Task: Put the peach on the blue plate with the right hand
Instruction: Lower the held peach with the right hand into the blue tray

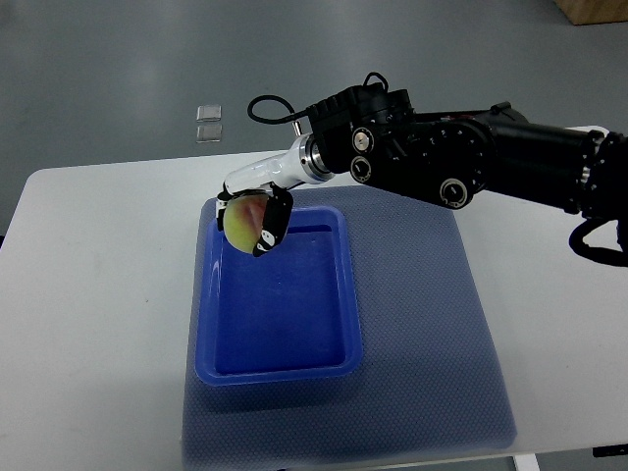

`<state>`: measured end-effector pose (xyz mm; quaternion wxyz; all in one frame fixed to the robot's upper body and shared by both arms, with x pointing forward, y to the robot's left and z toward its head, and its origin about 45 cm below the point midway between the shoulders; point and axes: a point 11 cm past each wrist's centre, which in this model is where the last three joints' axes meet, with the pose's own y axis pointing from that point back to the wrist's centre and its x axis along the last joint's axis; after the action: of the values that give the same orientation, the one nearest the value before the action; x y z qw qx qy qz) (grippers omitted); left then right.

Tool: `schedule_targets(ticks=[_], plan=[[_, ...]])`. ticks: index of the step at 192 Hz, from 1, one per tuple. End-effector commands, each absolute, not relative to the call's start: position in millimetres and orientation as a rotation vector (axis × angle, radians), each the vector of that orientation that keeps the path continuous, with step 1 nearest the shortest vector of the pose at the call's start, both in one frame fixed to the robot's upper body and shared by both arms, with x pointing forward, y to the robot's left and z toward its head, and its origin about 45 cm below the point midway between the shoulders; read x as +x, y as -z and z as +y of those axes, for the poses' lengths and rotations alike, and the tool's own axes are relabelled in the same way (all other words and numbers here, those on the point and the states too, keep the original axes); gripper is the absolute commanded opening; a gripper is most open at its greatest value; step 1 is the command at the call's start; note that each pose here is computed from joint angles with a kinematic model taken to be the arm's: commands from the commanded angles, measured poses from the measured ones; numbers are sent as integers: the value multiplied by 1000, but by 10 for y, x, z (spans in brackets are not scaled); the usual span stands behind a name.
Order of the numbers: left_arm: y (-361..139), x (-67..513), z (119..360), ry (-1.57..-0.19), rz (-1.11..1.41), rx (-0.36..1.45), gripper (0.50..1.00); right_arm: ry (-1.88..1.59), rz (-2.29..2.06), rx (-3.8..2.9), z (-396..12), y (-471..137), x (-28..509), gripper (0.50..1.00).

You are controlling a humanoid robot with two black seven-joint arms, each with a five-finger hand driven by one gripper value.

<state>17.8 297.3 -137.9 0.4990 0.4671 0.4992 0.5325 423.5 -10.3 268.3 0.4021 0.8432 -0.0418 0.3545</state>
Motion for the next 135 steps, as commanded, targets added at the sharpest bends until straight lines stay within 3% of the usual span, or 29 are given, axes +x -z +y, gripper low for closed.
schedule_targets(ticks=[1,99,120,128,133,135], plan=[[1379,179,2985,-1292,1207,1131,1000,-834,-106,2139,-193,-2446,4198,500],[1379,181,2985,-1293,1208,1130,1000,-758,-81,2212,-178,-2078,3945,502],[1379,181,2985,-1293,1208,1130,1000,-761,-85,2214,-176,-2081,3949,533],[1379,181,2979,-1292,1209,1129,1000,-757,-91,2213,-186,-2050,3942,607],[1379,181,2979,-1292,1209,1129,1000,-753,-95,2216,-192,-2028,3935,698],[1379,181,2979,-1292,1209,1129,1000,-753,-95,2216,-192,-2028,3935,699]])
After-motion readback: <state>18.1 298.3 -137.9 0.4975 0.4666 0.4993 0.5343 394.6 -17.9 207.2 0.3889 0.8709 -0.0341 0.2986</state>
